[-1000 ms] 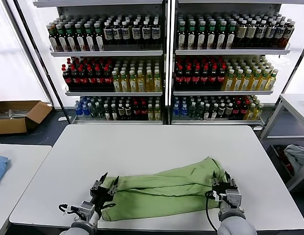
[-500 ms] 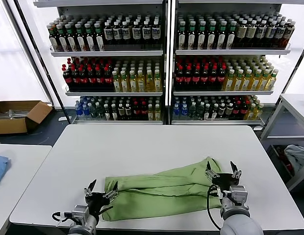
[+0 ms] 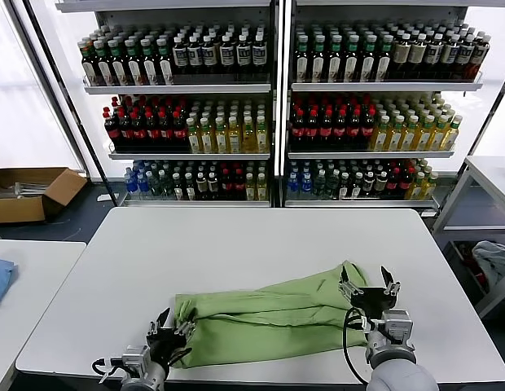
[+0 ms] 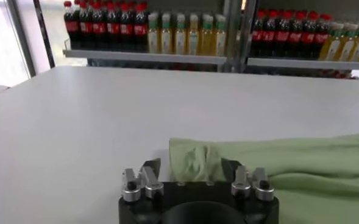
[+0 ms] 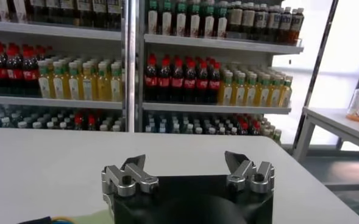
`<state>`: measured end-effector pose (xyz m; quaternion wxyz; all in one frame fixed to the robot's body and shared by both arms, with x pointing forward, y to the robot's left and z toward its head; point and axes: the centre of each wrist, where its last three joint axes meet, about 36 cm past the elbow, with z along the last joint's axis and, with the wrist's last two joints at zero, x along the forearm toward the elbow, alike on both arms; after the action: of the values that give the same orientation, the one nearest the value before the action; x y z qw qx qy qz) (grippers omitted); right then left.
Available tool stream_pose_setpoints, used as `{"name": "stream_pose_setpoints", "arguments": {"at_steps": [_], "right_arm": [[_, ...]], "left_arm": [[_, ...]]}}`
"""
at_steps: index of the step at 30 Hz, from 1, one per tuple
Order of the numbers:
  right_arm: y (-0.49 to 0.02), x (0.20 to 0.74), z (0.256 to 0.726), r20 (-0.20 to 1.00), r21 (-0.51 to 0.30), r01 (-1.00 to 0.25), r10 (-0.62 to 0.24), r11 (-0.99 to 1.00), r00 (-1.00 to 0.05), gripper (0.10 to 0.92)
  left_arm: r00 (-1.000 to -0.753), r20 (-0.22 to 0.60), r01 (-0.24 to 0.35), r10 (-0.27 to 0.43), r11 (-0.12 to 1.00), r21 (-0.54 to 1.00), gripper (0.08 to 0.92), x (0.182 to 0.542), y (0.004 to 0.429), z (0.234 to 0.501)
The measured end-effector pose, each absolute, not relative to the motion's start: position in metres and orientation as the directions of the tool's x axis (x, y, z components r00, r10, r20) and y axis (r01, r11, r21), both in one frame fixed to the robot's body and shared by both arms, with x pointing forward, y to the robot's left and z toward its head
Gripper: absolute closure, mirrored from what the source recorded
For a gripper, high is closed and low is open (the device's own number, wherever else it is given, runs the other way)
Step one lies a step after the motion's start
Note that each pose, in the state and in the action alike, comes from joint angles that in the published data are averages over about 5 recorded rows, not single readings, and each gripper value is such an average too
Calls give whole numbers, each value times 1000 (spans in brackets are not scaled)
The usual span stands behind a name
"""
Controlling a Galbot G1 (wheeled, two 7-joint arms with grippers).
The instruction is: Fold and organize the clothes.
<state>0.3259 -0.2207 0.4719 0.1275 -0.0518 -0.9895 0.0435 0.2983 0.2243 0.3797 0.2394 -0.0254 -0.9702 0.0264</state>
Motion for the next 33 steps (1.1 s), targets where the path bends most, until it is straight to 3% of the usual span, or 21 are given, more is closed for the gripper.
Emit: {"name": "stream_pose_setpoints", "arguments": {"at_steps": [10, 17, 26, 33], "right_arm": [[-222, 328, 477, 232, -95, 86, 106, 992, -967, 200], [-222, 330, 477, 232, -96, 85, 105, 992, -967, 200], [-223, 334, 478, 230, -97, 87, 108, 991, -967, 200], [-218, 337, 483, 225, -88, 84, 102, 993, -969, 200]], "left_arm": [[-865, 498, 33, 70, 996, -82, 688, 293, 225, 363], [-877, 477, 29, 58, 997, -69, 876, 293, 229, 361], [-925, 381, 6, -3, 1000, 23, 902, 307, 267, 388], [-943, 312, -57, -111, 982, 178, 902, 324, 354, 412]]}}
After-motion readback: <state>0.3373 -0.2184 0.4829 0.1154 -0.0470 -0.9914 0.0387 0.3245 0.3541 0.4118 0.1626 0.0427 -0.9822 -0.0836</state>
